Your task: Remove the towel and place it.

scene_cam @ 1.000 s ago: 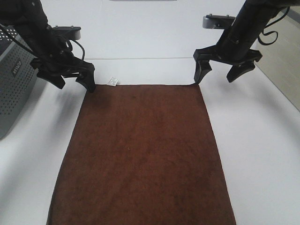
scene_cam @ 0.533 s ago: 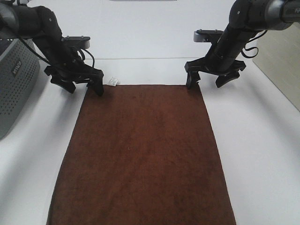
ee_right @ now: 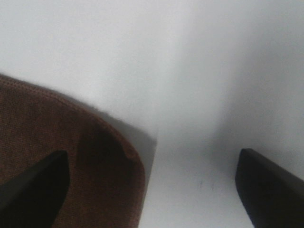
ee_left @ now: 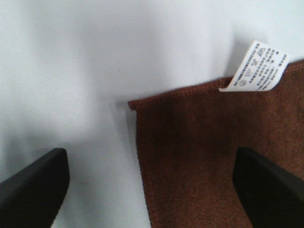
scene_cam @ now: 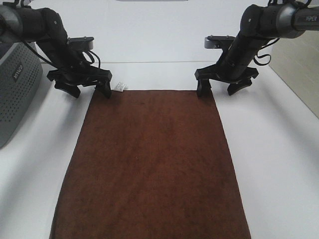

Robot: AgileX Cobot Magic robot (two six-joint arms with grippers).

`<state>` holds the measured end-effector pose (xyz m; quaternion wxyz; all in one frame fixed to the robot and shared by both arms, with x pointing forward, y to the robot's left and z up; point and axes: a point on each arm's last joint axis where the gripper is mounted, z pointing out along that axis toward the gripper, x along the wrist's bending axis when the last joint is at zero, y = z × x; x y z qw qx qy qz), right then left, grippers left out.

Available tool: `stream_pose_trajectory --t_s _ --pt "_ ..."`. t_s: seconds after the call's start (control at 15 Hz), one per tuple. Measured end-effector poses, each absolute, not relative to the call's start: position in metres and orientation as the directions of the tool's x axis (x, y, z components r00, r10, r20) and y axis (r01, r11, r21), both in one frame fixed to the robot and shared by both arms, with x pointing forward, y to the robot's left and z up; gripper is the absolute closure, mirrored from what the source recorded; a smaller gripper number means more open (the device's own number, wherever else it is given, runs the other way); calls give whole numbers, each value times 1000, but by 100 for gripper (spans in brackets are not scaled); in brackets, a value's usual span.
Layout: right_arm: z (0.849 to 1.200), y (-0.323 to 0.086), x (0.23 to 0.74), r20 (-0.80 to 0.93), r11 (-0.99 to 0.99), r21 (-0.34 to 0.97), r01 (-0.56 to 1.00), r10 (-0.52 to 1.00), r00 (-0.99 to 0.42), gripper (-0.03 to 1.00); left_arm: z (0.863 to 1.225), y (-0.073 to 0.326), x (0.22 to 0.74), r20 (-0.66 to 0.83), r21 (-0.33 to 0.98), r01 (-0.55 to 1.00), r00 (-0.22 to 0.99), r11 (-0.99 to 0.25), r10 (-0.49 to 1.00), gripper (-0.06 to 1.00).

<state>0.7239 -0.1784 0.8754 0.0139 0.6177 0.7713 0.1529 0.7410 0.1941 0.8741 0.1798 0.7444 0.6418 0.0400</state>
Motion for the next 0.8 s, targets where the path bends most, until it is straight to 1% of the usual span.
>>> stream_pose_trajectory --t_s 0.33,0.53,0.67,0.8 --pt "874 -178 723 172 196 226 954 956 -237 7 875 194 739 -177 291 950 171 -114 969 8" --pt "871 -177 723 189 185 222 957 955 -228 9 875 193 738 -192 288 952 164 -104 968 9" --pt "869 -168 721 194 196 224 955 951 -241 13 875 188 738 -197 290 952 165 -103 966 14" --pt "867 -151 718 182 238 232 943 942 -282 21 875 180 737 -205 298 950 157 -91 966 24"
